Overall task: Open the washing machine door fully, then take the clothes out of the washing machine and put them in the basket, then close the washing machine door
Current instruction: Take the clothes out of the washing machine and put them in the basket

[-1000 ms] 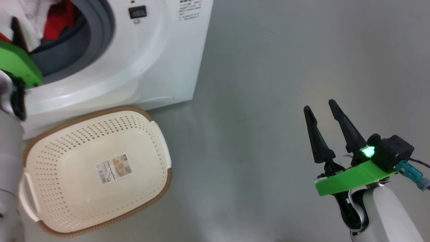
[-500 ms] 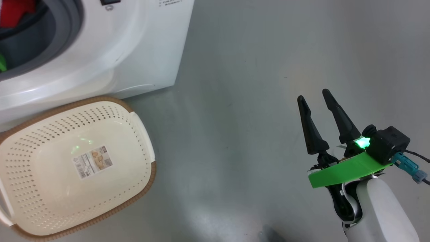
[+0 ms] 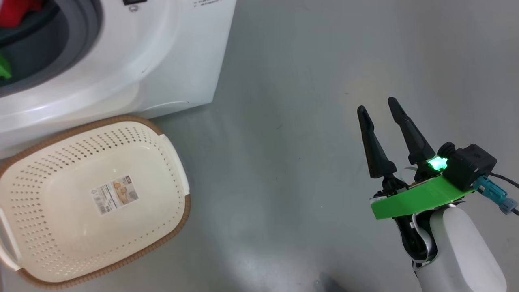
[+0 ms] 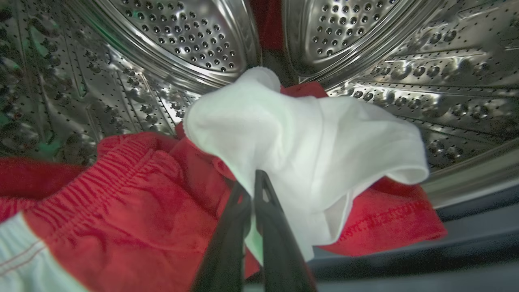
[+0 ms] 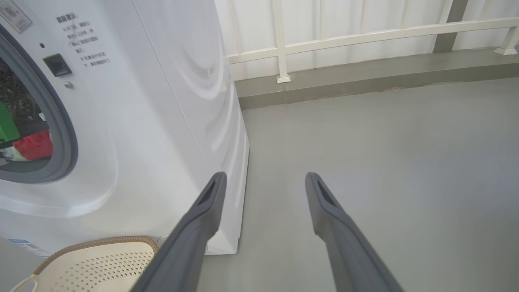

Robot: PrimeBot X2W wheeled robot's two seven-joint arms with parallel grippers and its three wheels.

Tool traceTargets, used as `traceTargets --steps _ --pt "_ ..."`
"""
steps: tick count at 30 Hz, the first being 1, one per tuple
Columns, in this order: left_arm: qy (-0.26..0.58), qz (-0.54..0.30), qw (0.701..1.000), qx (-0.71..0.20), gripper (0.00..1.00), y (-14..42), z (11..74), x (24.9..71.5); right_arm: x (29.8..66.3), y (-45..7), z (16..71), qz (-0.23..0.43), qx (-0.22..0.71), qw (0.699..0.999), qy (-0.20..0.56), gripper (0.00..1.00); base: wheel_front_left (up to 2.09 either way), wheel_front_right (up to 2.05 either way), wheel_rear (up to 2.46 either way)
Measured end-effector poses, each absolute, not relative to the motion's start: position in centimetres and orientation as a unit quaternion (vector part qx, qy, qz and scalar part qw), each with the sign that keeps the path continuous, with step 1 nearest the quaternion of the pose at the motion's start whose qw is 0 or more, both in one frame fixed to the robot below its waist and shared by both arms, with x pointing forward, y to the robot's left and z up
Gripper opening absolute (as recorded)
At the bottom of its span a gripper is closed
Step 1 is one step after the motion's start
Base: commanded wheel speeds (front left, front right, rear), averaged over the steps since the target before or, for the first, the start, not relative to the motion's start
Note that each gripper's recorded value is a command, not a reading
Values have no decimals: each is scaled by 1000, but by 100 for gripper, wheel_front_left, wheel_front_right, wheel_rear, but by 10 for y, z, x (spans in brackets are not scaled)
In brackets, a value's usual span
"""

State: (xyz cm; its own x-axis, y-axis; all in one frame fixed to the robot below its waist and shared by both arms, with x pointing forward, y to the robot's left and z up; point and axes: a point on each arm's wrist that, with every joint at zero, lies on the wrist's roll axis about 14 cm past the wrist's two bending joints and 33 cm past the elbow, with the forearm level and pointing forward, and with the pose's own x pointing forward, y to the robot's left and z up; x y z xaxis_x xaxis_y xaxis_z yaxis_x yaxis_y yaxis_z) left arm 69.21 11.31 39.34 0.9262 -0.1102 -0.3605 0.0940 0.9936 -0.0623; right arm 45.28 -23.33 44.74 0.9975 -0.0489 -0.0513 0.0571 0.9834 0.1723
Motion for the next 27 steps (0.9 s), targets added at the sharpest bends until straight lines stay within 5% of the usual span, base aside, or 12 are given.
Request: traceTargets --steps 27 --pt "2 -82 992 -100 0 119 493 594 429 -219 485 8 92 996 -15 100 0 0 0"
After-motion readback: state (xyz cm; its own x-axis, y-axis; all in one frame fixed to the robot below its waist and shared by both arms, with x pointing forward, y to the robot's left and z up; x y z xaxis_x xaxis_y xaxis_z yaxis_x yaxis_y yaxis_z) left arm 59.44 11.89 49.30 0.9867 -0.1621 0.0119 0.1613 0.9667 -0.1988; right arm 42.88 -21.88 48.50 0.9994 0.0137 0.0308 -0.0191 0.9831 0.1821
